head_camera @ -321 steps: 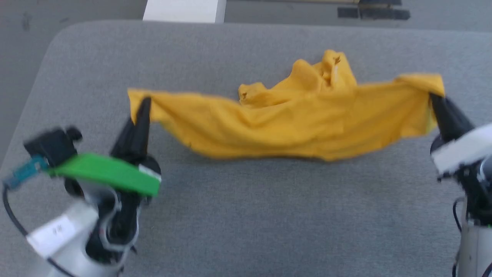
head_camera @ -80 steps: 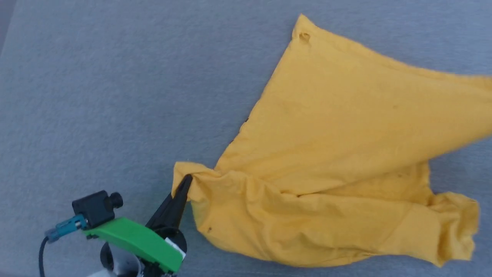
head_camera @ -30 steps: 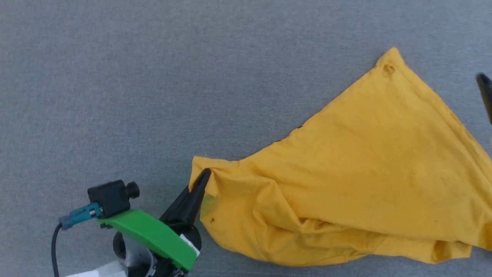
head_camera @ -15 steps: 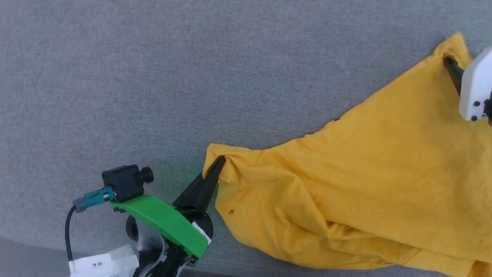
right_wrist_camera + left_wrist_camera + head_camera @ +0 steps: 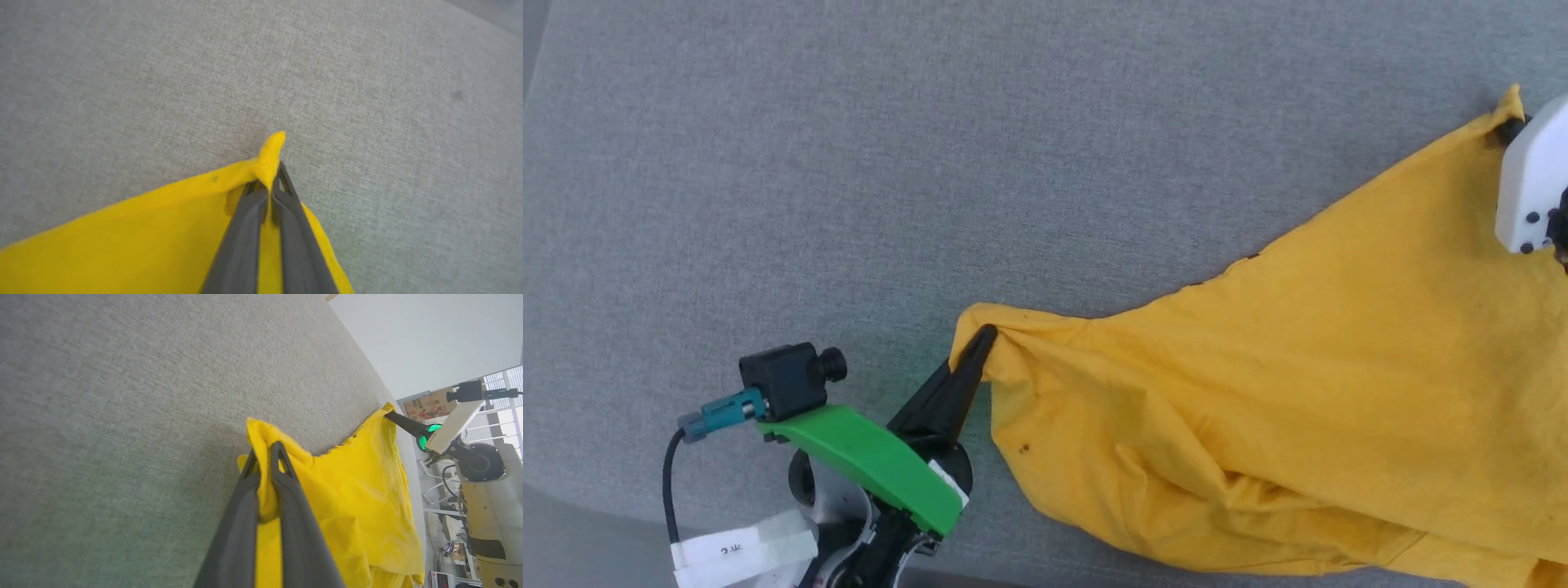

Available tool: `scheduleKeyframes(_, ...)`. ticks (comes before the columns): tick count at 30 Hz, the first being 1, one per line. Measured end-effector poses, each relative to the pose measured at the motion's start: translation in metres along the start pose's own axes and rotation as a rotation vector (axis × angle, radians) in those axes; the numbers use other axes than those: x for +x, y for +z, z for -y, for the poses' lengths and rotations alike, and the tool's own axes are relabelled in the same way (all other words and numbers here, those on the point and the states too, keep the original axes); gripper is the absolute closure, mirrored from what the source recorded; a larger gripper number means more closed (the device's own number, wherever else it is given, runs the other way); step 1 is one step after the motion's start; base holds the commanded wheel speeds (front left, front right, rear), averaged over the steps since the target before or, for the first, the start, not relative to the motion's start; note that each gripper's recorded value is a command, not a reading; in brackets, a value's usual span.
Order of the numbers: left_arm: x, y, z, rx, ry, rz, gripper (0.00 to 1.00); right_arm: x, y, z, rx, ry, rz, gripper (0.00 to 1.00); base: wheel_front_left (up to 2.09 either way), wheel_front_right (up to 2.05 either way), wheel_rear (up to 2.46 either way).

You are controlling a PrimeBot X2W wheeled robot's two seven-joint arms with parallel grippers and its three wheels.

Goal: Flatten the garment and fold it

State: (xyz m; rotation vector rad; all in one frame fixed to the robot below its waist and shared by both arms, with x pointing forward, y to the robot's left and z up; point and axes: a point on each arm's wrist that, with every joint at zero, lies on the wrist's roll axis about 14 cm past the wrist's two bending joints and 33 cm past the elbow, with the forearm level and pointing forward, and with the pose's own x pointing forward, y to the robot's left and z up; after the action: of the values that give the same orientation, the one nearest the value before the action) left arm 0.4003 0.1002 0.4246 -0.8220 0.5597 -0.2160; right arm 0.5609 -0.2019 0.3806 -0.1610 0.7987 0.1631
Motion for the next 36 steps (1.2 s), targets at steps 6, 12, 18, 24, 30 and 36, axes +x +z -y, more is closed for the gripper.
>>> scheduleKeyframes(6,-0.007,0.016,0.004,0.018,0.009,0.076,1.00,-0.028,0.005,0.008,0.103,-0.017,0.137,1.00,0.00,0.00,0.00)
scheduleKeyframes(12,-0.015,0.035,0.013,0.081,0.017,0.144,1.00,-0.072,0.029,0.011,0.216,-0.026,0.337,1.00,0.00,0.00,0.00)
scheduleKeyframes(18,-0.016,0.097,0.056,0.295,-0.049,0.295,1.00,-0.128,0.065,0.011,0.261,-0.024,0.518,1.00,0.00,0.00,0.00)
scheduleKeyframes(24,-0.030,0.175,0.135,0.536,-0.158,0.484,1.00,-0.197,0.126,0.004,0.246,0.000,0.737,1.00,0.00,0.00,0.00)
scheduleKeyframes(30,-0.038,0.218,0.202,0.673,-0.233,0.567,1.00,-0.255,0.174,0.003,0.207,-0.006,0.879,1.00,0.00,0.00,0.00)
scheduleKeyframes(36,-0.038,0.250,0.256,0.740,-0.269,0.645,1.00,-0.286,0.200,0.018,0.189,-0.065,0.928,1.00,0.00,0.00,0.00)
